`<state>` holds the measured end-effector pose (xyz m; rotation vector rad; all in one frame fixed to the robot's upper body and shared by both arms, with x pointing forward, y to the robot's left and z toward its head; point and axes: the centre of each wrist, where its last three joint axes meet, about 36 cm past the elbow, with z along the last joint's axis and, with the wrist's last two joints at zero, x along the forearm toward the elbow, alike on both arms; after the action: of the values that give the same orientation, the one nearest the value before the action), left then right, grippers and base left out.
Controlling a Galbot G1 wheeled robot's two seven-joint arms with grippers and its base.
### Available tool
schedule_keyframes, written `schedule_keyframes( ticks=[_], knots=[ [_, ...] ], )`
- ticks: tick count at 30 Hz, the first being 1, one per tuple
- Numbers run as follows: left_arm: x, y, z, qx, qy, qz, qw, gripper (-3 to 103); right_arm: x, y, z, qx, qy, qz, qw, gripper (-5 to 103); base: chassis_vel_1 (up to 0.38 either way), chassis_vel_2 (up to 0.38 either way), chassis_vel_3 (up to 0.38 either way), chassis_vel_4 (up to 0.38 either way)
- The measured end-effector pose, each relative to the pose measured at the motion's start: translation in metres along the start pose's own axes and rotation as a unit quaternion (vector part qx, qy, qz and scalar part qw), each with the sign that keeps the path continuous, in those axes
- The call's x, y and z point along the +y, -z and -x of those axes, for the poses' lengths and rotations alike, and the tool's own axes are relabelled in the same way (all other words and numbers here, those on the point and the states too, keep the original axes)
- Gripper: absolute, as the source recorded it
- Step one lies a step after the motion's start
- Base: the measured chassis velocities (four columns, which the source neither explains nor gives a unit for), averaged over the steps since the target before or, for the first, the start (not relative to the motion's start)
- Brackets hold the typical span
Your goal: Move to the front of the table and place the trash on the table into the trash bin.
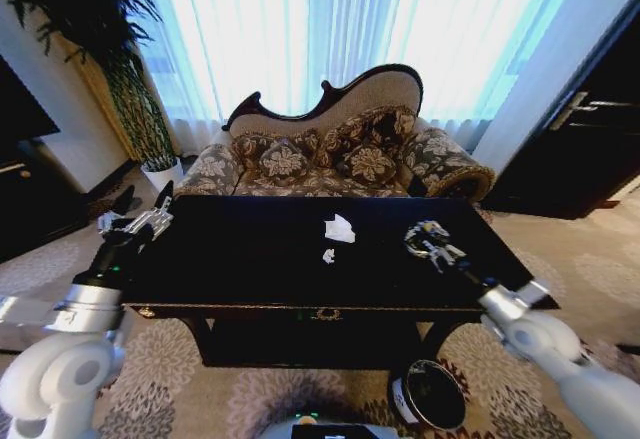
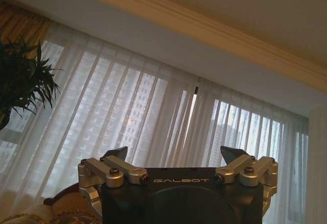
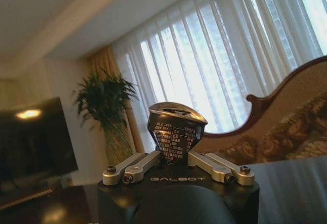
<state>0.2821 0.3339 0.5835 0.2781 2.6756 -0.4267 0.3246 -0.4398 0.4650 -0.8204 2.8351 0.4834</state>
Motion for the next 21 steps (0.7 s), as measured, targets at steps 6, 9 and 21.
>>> schedule_keyframes(
  ticks=[6, 9, 21],
  knots=[
    [-0.010, 0.000, -0.001, -0.007, -0.006, -0.009, 0.9999, 100, 0.013, -0.004, -0.031, -0.036, -0.015, 0.006, 0.999, 3, 0.000, 0.000, 0.000, 0.000],
    [-0.013, -0.002, -0.002, -0.012, -0.006, -0.016, 0.9998, 100, 0.022, -0.001, -0.063, -0.065, -0.028, 0.010, 0.997, 3, 0.000, 0.000, 0.000, 0.000],
    [-0.010, 0.017, -0.006, -0.037, -0.005, -0.010, 0.9992, 100, 0.022, 0.001, -0.105, -0.107, -0.043, 0.034, 0.993, 3, 0.000, 0.000, 0.000, 0.000]
  ],
)
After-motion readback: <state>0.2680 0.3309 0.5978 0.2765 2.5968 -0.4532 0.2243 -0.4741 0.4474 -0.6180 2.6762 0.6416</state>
